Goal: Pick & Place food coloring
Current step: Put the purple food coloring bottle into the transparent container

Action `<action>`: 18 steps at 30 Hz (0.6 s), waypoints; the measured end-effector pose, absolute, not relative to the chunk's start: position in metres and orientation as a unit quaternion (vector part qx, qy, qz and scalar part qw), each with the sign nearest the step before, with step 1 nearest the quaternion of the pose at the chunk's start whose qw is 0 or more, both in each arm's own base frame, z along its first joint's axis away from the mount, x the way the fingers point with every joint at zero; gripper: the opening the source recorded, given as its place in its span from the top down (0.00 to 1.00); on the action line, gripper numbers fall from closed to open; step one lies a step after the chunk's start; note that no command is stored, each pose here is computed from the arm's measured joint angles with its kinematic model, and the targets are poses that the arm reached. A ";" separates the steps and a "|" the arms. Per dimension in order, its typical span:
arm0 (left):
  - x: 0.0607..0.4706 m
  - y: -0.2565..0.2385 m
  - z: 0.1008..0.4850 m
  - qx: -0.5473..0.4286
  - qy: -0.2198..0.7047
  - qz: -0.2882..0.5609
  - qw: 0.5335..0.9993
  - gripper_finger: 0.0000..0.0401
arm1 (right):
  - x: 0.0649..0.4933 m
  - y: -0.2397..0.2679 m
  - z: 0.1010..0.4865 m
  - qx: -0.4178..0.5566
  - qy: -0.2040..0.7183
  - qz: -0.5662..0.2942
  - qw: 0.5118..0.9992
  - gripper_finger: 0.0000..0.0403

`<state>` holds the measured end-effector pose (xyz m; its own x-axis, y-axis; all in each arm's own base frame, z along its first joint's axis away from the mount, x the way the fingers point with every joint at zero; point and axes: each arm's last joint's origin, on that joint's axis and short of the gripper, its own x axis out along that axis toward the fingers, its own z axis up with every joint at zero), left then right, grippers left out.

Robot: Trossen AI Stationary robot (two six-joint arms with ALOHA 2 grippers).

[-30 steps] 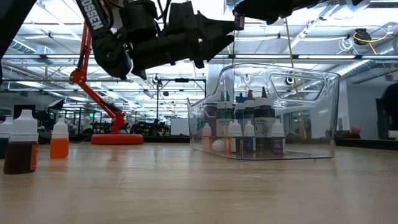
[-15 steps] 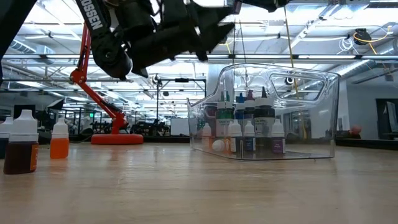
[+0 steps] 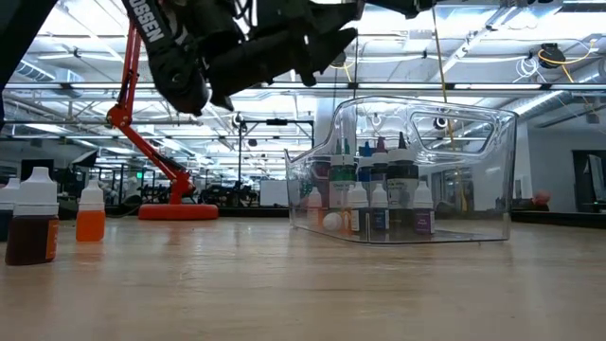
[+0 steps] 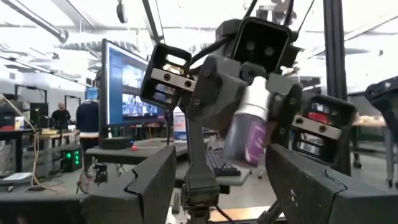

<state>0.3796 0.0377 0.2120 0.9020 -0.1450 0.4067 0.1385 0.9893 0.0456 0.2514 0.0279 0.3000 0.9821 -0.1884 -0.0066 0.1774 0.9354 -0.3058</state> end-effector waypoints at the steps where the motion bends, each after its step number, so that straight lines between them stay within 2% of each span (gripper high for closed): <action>1: 0.383 0.038 0.214 0.010 -0.203 -0.073 0.976 0.39 | 0.252 0.028 0.300 -0.154 0.018 -0.093 0.984 0.89; 6: 0.395 0.036 0.220 0.026 -0.178 -0.076 0.981 0.39 | 0.252 0.028 0.300 -0.154 0.019 -0.092 0.984 0.89; 18: 0.395 0.036 0.222 0.040 -0.181 -0.078 0.980 0.39 | 0.251 0.028 0.298 -0.157 0.026 -0.090 0.983 0.89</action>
